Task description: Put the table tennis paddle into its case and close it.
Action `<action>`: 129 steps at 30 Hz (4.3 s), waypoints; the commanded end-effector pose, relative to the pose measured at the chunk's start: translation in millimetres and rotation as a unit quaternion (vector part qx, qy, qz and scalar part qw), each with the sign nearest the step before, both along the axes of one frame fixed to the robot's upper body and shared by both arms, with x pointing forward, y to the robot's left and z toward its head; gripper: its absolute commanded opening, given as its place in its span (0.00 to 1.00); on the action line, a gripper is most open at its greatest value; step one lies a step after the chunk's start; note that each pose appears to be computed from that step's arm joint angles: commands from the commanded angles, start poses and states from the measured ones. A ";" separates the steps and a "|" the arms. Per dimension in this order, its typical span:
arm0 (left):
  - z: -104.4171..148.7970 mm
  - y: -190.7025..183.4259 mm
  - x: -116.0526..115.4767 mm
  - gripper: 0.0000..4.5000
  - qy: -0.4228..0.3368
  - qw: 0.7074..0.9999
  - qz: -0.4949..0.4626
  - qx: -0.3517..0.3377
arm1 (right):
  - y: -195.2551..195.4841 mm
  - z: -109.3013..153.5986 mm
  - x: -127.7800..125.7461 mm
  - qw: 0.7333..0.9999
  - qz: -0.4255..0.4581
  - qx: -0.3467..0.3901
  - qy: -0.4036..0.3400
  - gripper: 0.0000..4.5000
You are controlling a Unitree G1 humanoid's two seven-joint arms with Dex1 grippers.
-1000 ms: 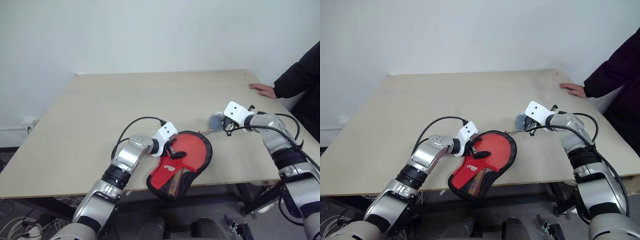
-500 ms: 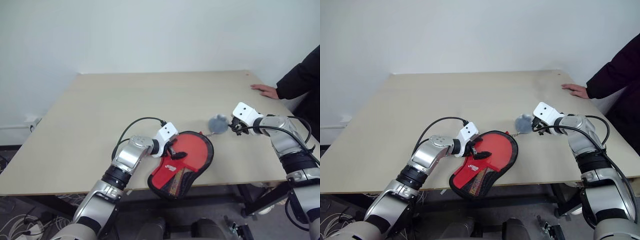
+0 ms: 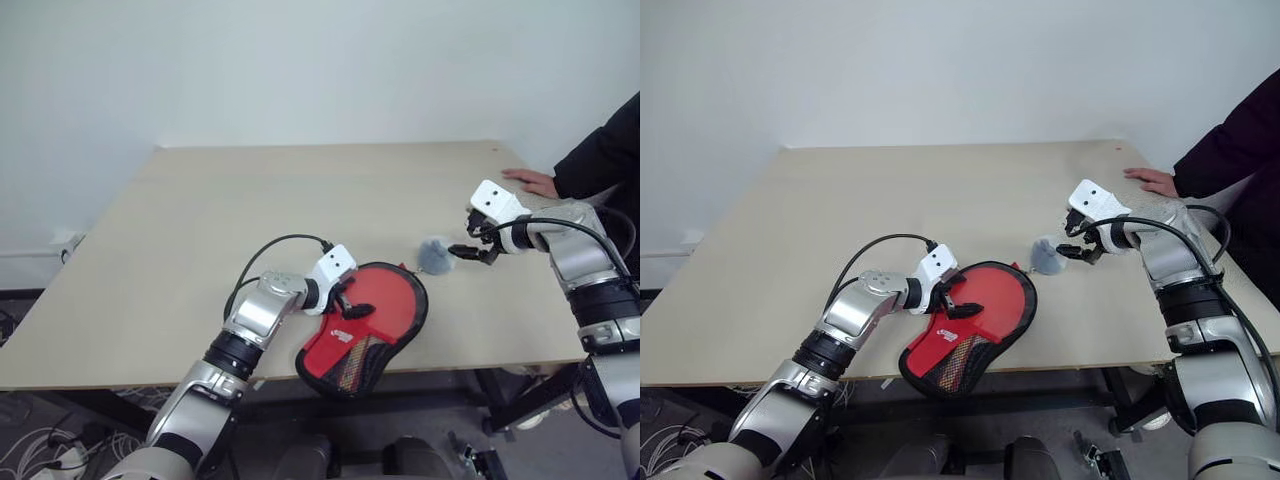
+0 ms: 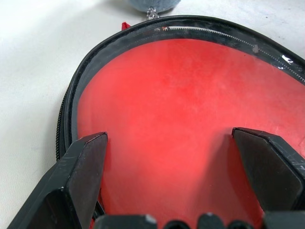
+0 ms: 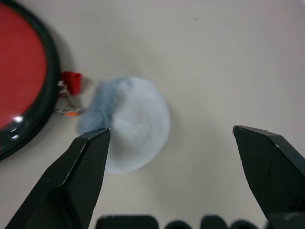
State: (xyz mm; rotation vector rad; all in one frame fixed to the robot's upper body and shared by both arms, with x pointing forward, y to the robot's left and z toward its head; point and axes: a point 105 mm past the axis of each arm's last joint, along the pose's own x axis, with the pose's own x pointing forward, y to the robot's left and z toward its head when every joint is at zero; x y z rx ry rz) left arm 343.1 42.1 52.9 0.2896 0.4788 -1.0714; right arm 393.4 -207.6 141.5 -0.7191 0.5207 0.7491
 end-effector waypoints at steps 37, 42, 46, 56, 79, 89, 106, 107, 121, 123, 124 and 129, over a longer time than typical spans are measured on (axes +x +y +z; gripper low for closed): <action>0.2 9.4 5.0 1.00 -0.004 1.000 -0.004 0.020 | 23.5 -36.4 34.5 0.999 -0.012 0.017 0.028 0.71; 1.6 8.7 6.5 1.00 -0.007 1.000 -0.006 0.020 | 22.7 -39.1 31.9 0.999 -0.005 0.014 0.035 0.43; 2.0 8.0 7.1 1.00 -0.008 1.000 -0.007 0.020 | 20.8 -40.3 29.5 0.999 0.004 0.008 0.036 0.23; -0.8 4.9 3.4 1.00 -0.002 1.000 -0.018 0.023 | 12.1 -35.1 19.0 0.998 0.048 -0.036 0.029 0.10; -3.1 2.4 1.7 1.00 0.001 0.999 -0.028 0.028 | -14.9 -29.4 -36.8 0.985 0.135 -0.082 0.064 0.10; -3.7 2.1 2.0 1.00 0.002 0.999 -0.030 0.030 | -11.1 -18.6 -73.7 0.968 0.216 -0.082 0.100 0.10; -2.9 -1.6 4.9 1.00 -0.001 0.999 -0.034 0.029 | 29.7 -16.7 -143.0 0.933 0.324 -0.027 0.154 0.10; -2.8 -1.8 5.4 1.00 -0.001 0.999 -0.034 0.029 | 33.0 -17.3 -146.4 0.931 0.329 -0.024 0.156 0.10; -2.3 -4.9 6.7 1.00 -0.004 0.999 -0.043 0.030 | 80.5 -25.0 -184.2 0.908 0.385 0.015 0.163 0.10; -2.7 -5.5 6.3 1.00 -0.004 0.998 -0.046 0.032 | 86.0 -25.0 -182.3 0.911 0.383 0.018 0.154 0.10; -3.1 -5.8 6.0 1.00 -0.004 0.998 -0.048 0.033 | 89.2 -24.8 -178.0 0.915 0.376 0.020 0.145 0.10; -4.0 -6.6 5.5 1.00 -0.004 0.998 -0.056 0.037 | 96.6 -22.4 -176.1 0.916 0.375 0.025 0.137 0.10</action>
